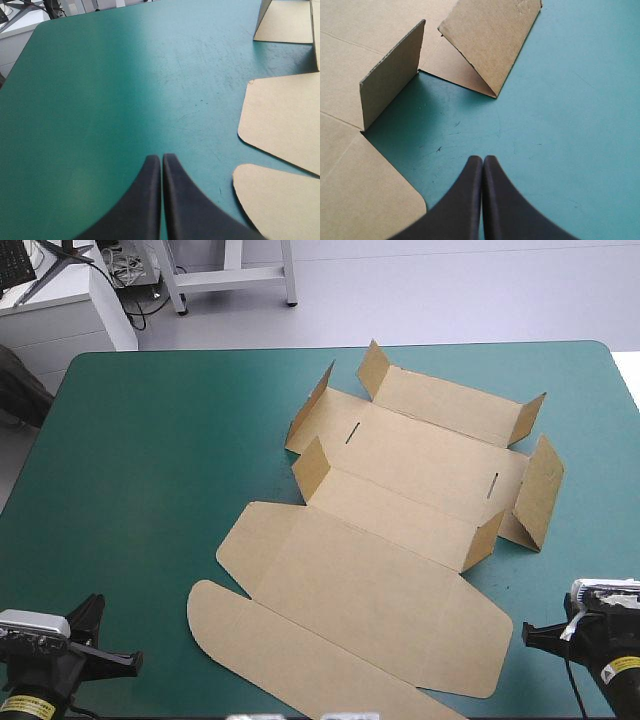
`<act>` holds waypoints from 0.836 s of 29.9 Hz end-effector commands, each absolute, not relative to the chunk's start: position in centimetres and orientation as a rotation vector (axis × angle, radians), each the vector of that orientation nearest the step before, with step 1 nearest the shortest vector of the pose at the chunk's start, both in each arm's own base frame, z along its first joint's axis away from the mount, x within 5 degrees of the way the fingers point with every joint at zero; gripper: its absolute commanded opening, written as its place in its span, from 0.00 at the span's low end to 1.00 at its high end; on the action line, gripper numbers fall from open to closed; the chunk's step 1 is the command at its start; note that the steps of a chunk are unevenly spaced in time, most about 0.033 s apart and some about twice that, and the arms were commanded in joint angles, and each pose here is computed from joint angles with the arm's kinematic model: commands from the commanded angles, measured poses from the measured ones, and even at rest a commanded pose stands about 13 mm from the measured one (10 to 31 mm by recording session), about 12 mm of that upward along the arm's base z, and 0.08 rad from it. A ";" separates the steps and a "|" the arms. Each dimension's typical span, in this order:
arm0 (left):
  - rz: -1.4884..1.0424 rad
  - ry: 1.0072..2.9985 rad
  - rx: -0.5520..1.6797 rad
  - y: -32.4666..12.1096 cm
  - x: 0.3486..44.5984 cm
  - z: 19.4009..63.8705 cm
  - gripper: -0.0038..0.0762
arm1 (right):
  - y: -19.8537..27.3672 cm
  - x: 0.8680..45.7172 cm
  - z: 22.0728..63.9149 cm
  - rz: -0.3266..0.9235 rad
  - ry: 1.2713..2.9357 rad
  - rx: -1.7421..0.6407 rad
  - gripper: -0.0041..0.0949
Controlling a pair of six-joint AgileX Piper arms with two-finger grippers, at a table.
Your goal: Fold the box
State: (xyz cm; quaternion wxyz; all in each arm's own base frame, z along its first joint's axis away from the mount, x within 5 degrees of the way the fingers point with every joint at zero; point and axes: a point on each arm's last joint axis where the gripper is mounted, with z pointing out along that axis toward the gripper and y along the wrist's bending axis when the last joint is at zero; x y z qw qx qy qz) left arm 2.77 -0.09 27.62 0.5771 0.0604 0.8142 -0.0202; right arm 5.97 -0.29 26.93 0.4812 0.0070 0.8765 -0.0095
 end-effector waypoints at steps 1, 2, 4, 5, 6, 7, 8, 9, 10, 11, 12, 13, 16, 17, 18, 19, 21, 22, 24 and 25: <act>-0.064 1.828 0.134 -0.2 3.0 28.9 0.04 | -0.4 6.3 28.2 -0.035 2.052 0.014 0.02; -0.064 1.828 0.134 -0.2 3.0 28.9 0.04 | -0.4 6.3 28.2 -0.035 2.052 0.014 0.02; -0.064 1.828 0.134 -0.2 3.0 28.9 0.04 | -0.4 6.3 28.2 -0.035 2.052 0.014 0.02; -0.064 1.828 0.134 -0.2 3.0 28.9 0.04 | -0.4 6.3 28.2 -0.035 2.052 0.014 0.02; -0.064 1.828 0.134 -0.2 3.0 28.9 0.04 | -0.4 6.3 28.2 -0.035 2.052 0.014 0.02; -0.064 1.828 0.134 -0.2 3.0 28.9 0.04 | -0.4 6.3 28.2 -0.035 2.052 0.014 0.02; -0.064 1.828 0.134 -0.2 3.0 28.9 0.04 | -0.4 6.3 28.2 -0.035 2.052 0.014 0.02; -0.064 1.828 0.134 -0.2 3.0 28.9 0.04 | -0.3 6.3 28.2 -0.035 2.050 0.014 0.02; -0.064 1.828 0.134 -0.2 3.0 28.9 0.04 | -0.3 6.3 28.2 -0.035 2.048 0.014 0.02; -0.064 1.828 0.134 -0.2 3.0 28.9 0.04 | -0.3 6.3 28.2 -0.035 2.048 0.014 0.02; -0.064 1.828 0.134 -0.2 3.0 28.9 0.04 | -0.3 6.3 28.2 -0.035 2.048 0.014 0.02; -0.064 1.828 0.134 -0.2 3.0 28.9 0.04 | -0.3 6.3 28.2 -0.035 2.048 0.014 0.02; -0.064 1.828 0.134 -0.2 3.0 28.9 0.04 | -0.3 6.3 28.2 -0.035 2.048 0.014 0.02; -0.064 1.828 0.134 -0.2 3.0 28.9 0.04 | -0.3 6.3 28.2 -0.035 2.048 0.014 0.02; -0.064 1.828 0.134 -0.2 3.0 28.9 0.04 | -0.3 6.4 28.3 -0.035 2.044 0.014 0.02; -0.064 1.828 0.134 -0.2 3.0 28.9 0.04 | -0.3 6.4 28.3 -0.034 2.039 0.013 0.02; -0.064 1.828 0.134 -0.2 3.0 28.9 0.04 | -0.3 6.4 28.4 -0.033 2.030 0.013 0.03; -0.064 1.828 0.134 -0.2 3.0 28.9 0.04 | -0.3 6.4 28.4 -0.036 2.030 0.009 0.03; -0.064 1.828 0.134 -0.2 3.0 28.9 0.04 | -0.3 6.4 28.4 -0.030 2.033 0.007 0.07; -0.064 1.828 0.134 -0.2 3.0 28.9 0.04 | -0.2 6.4 28.4 -0.009 2.034 0.014 0.11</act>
